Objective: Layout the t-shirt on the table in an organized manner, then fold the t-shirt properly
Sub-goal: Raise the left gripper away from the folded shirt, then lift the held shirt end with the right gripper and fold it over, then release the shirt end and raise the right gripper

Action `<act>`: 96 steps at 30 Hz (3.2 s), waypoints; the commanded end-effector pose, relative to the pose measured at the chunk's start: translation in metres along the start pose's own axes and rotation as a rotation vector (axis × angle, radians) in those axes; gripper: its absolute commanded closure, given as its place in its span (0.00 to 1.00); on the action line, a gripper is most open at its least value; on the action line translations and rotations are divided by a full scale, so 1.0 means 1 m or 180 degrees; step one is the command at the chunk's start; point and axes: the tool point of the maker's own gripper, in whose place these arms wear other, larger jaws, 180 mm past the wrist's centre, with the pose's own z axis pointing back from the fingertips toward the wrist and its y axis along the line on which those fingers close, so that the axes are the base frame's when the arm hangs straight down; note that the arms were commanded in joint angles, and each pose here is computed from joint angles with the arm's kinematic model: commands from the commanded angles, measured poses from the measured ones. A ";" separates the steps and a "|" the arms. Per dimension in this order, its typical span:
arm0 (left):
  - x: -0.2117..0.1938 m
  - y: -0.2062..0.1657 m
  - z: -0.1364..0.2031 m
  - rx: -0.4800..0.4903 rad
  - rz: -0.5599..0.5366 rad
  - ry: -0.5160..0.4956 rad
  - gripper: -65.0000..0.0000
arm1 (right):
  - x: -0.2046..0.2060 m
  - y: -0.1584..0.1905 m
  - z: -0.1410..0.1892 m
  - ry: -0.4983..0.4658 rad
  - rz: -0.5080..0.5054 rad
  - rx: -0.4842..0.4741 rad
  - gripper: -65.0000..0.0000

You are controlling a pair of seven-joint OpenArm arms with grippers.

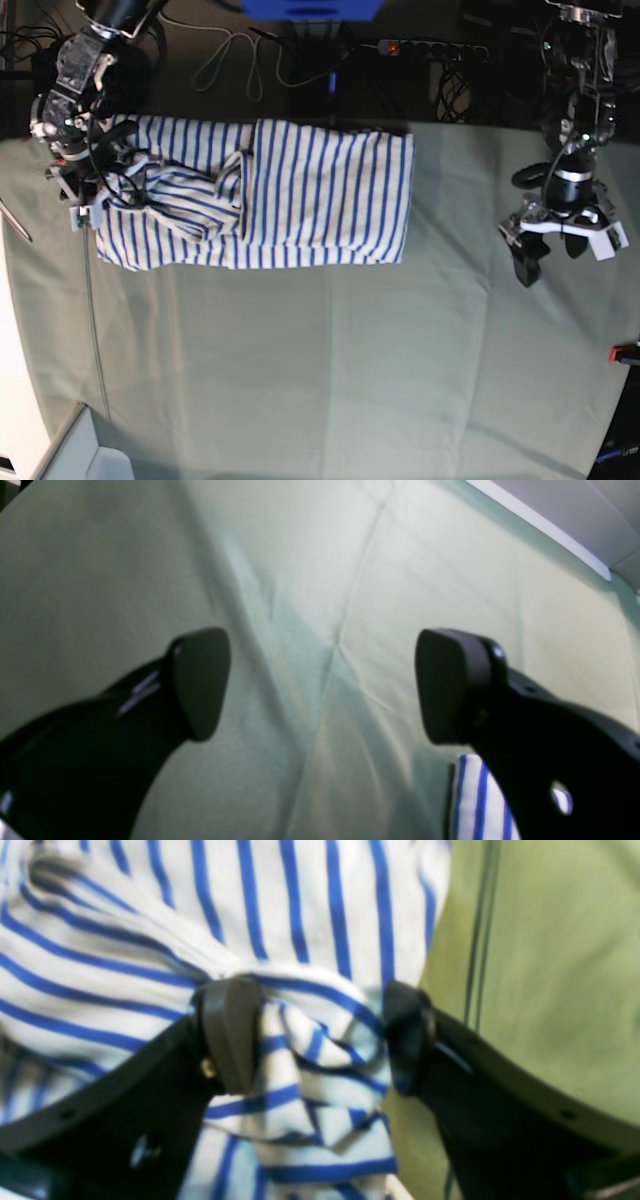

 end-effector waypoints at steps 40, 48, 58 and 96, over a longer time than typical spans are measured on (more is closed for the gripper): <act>0.028 0.019 0.004 0.0121 -0.0057 -0.0248 0.14 | 0.035 0.008 0.030 0.0001 0.0104 -0.0188 1.00; 0.043 0.041 0.010 0.0295 -0.0045 -0.0369 0.14 | 0.081 0.058 0.066 -0.0356 0.0663 -0.0040 1.00; 0.048 0.066 0.021 0.0483 -0.0064 -0.0398 0.14 | 0.100 0.193 0.068 -0.0548 0.1280 0.1015 1.00; 0.039 0.117 0.053 0.0889 -0.0116 -0.0308 0.13 | 0.134 0.334 0.080 -0.0999 0.2052 0.2094 0.33</act>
